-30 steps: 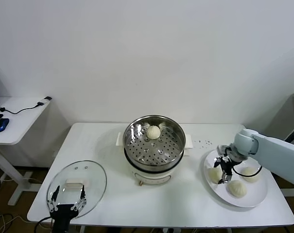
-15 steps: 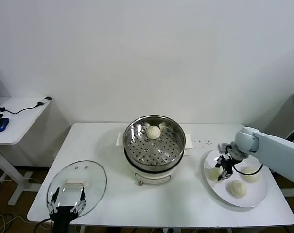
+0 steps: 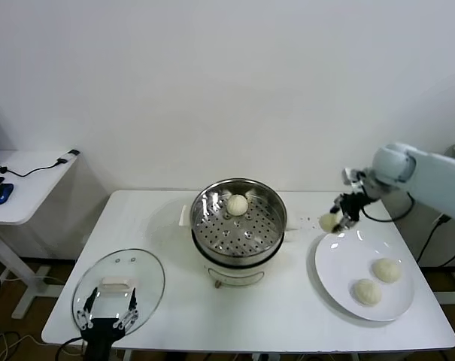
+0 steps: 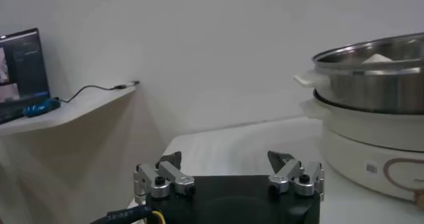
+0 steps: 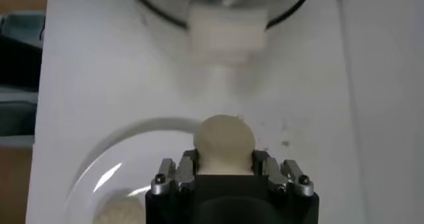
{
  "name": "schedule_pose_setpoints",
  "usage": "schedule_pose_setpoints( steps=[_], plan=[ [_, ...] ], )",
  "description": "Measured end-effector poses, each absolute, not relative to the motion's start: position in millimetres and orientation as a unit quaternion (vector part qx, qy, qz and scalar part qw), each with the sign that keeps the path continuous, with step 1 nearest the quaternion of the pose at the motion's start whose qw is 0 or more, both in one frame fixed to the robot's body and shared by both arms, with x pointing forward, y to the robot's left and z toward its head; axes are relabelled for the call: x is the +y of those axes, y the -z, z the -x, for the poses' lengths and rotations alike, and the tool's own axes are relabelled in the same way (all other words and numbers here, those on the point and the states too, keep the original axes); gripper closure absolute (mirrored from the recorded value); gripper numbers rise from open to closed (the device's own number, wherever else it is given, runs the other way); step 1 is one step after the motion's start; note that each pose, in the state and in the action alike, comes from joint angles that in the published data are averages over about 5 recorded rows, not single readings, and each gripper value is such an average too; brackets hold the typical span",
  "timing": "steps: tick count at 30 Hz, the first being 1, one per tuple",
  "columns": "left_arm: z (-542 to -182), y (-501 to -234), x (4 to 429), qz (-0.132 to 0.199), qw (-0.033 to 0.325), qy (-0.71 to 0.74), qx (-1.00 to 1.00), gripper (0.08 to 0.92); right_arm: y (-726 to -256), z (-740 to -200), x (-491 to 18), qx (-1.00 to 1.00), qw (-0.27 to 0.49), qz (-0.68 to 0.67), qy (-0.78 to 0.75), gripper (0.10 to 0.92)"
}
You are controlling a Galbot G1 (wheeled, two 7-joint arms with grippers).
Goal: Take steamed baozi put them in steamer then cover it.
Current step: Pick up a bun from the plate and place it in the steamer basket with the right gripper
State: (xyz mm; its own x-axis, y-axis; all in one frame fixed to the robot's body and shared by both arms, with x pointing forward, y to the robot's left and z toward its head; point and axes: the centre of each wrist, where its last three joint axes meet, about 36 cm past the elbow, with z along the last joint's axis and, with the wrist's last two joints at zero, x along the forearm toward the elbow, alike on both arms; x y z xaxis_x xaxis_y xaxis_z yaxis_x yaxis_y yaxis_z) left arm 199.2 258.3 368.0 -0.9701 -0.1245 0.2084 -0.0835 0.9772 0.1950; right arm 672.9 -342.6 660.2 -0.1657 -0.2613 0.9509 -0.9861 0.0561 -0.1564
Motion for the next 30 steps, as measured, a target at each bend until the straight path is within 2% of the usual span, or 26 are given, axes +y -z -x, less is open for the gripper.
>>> schedule_pose_setpoints(
  steps=[5, 11, 21, 30],
  plan=[
    [-200, -371, 256, -0.045, 0.108, 0.096, -0.988, 0.177, -700, -685, -289, -0.614, 0.369, -0.520, -0.466, 0.471],
    [-198, -374, 258, -0.042, 0.105, 0.107, -0.988, 0.177, -711, -693, -210, -0.603, 0.348, -0.534, -0.479, 0.468],
    [-198, -377, 262, -0.045, 0.100, 0.113, -0.987, 0.177, -674, -694, -100, -0.574, 0.344, -0.557, -0.492, 0.471],
    [-197, -373, 266, -0.054, 0.102, 0.118, -0.986, 0.177, -625, -692, -57, -0.557, 0.356, -0.570, -0.488, 0.470]
  ],
)
